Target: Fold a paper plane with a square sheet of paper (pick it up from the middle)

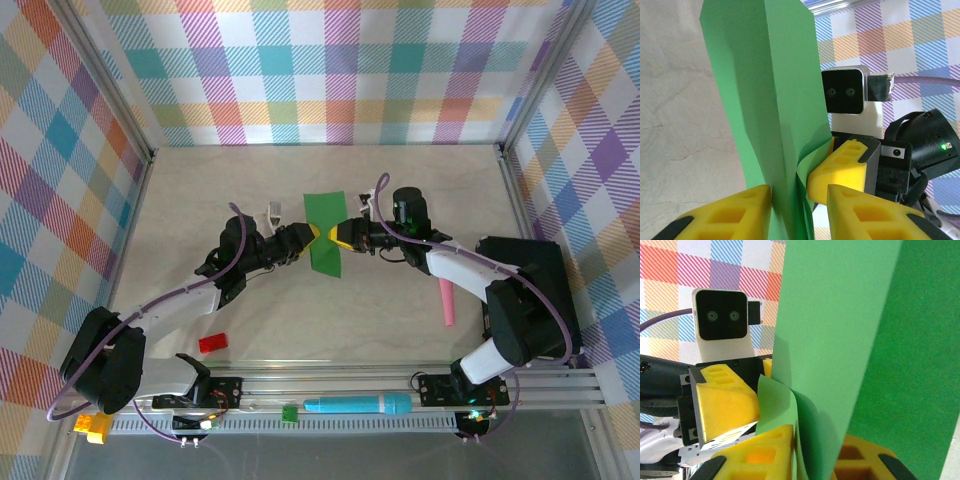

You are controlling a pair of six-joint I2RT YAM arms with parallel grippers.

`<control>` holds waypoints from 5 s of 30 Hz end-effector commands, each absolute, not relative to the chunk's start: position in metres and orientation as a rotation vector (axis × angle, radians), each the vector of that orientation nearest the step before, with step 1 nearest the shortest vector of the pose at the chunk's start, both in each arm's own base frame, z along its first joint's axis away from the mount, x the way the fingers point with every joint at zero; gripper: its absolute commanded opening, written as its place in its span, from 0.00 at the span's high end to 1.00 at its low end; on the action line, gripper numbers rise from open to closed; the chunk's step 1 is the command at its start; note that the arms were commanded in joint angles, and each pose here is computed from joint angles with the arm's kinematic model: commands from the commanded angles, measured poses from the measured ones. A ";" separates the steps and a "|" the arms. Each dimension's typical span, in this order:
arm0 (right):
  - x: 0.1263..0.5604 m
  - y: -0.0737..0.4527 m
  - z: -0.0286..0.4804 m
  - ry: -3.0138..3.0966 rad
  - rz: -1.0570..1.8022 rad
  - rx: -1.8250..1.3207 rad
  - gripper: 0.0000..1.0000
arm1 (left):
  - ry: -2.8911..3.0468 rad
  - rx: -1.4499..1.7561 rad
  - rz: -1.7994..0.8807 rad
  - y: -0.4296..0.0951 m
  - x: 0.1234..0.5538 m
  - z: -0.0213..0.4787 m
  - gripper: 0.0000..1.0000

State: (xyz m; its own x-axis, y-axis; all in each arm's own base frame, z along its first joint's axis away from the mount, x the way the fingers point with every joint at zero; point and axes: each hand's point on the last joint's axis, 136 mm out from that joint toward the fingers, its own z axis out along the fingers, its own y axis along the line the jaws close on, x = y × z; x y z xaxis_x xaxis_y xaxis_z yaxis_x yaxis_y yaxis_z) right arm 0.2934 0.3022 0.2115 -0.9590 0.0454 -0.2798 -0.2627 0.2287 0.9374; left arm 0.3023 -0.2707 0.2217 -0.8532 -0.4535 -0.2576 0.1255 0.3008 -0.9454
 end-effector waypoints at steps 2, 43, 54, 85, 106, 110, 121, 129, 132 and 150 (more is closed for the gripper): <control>0.299 0.302 0.211 2.256 1.796 -0.195 0.84 | 2.080 -0.267 -1.567 -0.267 0.305 0.219 0.71; 0.311 0.146 0.128 2.549 0.611 0.386 0.41 | 2.545 0.122 0.627 -0.143 0.338 0.148 0.90; 0.296 0.124 0.129 2.527 0.533 0.461 0.40 | 2.764 0.118 0.173 -0.248 0.333 0.063 0.75; 0.289 0.386 0.072 2.822 1.042 -0.273 0.75 | 2.540 -0.613 -0.359 -0.110 0.302 0.130 0.14; 0.268 0.331 0.000 2.989 0.558 -0.683 0.72 | 2.574 -0.620 -0.444 -0.111 0.299 0.122 0.01; 0.257 0.298 0.007 2.961 0.572 -0.792 0.73 | 2.592 -0.582 -0.546 -0.126 0.301 0.119 0.00; 0.268 0.279 0.069 2.920 0.736 -0.225 0.63 | 2.629 -0.551 -0.819 -0.186 0.294 0.101 0.00; 0.266 0.266 0.051 2.960 0.776 0.100 0.68 | 2.678 -0.494 -1.003 -0.238 0.276 0.081 0.02; 0.264 0.264 0.043 2.977 0.789 0.131 0.69 | 2.684 -0.439 -1.070 -0.252 0.270 0.079 0.06; 0.273 0.245 0.059 2.827 0.854 0.140 0.66 | 2.715 -0.121 -1.244 -0.294 0.275 0.067 0.30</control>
State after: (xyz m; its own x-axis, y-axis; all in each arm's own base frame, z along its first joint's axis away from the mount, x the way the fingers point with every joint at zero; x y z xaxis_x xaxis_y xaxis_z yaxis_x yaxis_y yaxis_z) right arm 0.2636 0.2469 0.0423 -0.9888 0.1277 -0.0772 0.0688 0.8491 0.5238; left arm 0.2674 -0.2843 0.0563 -0.9788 -0.1943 -0.0650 -0.0839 0.6695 -0.7381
